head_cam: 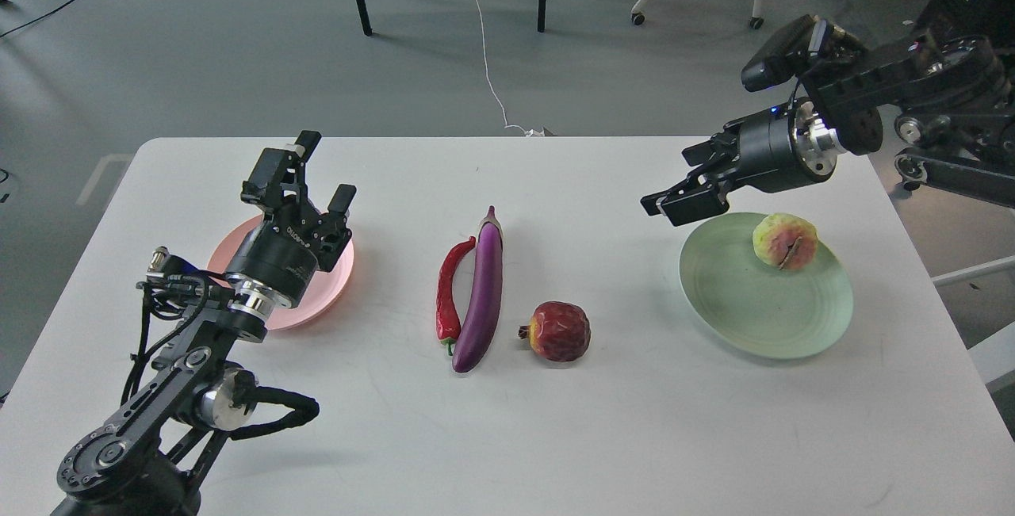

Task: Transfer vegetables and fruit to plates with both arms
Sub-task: 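Reach the right gripper down and grasp the red apple, then carry the red apple onto the green plate and release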

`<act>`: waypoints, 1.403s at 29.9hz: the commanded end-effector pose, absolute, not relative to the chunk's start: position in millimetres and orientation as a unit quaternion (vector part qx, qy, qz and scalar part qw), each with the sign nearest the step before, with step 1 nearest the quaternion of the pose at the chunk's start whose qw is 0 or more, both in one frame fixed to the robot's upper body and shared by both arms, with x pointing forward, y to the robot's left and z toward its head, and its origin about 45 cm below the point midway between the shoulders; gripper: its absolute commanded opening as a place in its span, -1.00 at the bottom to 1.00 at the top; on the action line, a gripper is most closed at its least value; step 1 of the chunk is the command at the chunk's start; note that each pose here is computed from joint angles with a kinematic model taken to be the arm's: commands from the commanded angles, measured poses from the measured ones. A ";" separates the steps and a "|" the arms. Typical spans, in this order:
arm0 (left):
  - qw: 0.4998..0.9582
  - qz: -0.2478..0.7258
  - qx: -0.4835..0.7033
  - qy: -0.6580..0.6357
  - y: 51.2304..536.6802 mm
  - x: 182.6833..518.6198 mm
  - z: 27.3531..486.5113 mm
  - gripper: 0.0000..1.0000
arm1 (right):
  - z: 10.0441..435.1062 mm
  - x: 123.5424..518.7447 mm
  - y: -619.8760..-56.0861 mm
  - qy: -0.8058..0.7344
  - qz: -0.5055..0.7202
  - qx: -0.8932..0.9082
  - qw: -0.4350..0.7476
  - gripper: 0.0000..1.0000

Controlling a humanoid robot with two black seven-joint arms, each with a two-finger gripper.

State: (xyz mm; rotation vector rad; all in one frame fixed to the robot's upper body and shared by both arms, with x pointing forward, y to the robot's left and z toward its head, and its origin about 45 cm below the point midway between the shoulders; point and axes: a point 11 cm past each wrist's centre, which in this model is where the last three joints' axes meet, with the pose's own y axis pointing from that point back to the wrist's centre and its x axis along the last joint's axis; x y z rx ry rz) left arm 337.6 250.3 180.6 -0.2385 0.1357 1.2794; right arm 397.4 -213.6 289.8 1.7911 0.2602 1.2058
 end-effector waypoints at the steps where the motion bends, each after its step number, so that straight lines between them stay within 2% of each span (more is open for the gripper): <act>1: 0.793 0.596 -0.113 0.062 250.3 337.8 182.1 0.96 | 256.0 379.6 -191.6 0.152 0.474 0.742 0.450 0.98; 9: 0.791 0.597 -0.112 0.066 251.1 335.5 179.1 0.96 | 212.4 359.5 -159.2 0.205 0.456 0.751 0.431 0.98; 19: 0.791 0.598 -0.111 0.065 252.5 335.6 179.4 0.96 | 186.9 357.2 -118.3 0.244 0.473 0.733 0.423 0.97; 24: 0.790 0.600 -0.111 0.063 254.3 336.1 180.1 0.96 | 176.2 357.9 -111.0 0.255 0.500 0.714 0.418 0.89; 27: 0.790 0.600 -0.111 0.062 255.2 336.3 180.4 0.96 | 171.8 358.7 -114.2 0.261 0.501 0.707 0.425 0.75; 30: 0.790 0.600 -0.111 0.062 255.2 336.3 180.4 0.96 | 172.0 358.9 -114.0 0.260 0.502 0.707 0.424 0.17; 31: 0.790 0.600 -0.111 0.062 255.2 336.3 180.4 0.96 | 171.8 358.2 -113.0 0.261 0.503 0.708 0.422 0.04; 35: 0.790 0.600 -0.111 0.062 255.2 336.3 180.4 0.96 | 175.9 359.5 -111.7 0.260 0.506 0.706 0.422 -0.23; 38: 0.790 0.601 -0.110 0.061 256.2 336.3 180.6 0.96 | 189.9 368.6 -112.0 0.253 0.518 0.697 0.426 -0.24; 42: 0.789 0.601 -0.110 0.061 256.6 336.5 180.8 0.96 | 235.5 398.3 -125.1 0.214 0.549 0.675 0.444 -0.23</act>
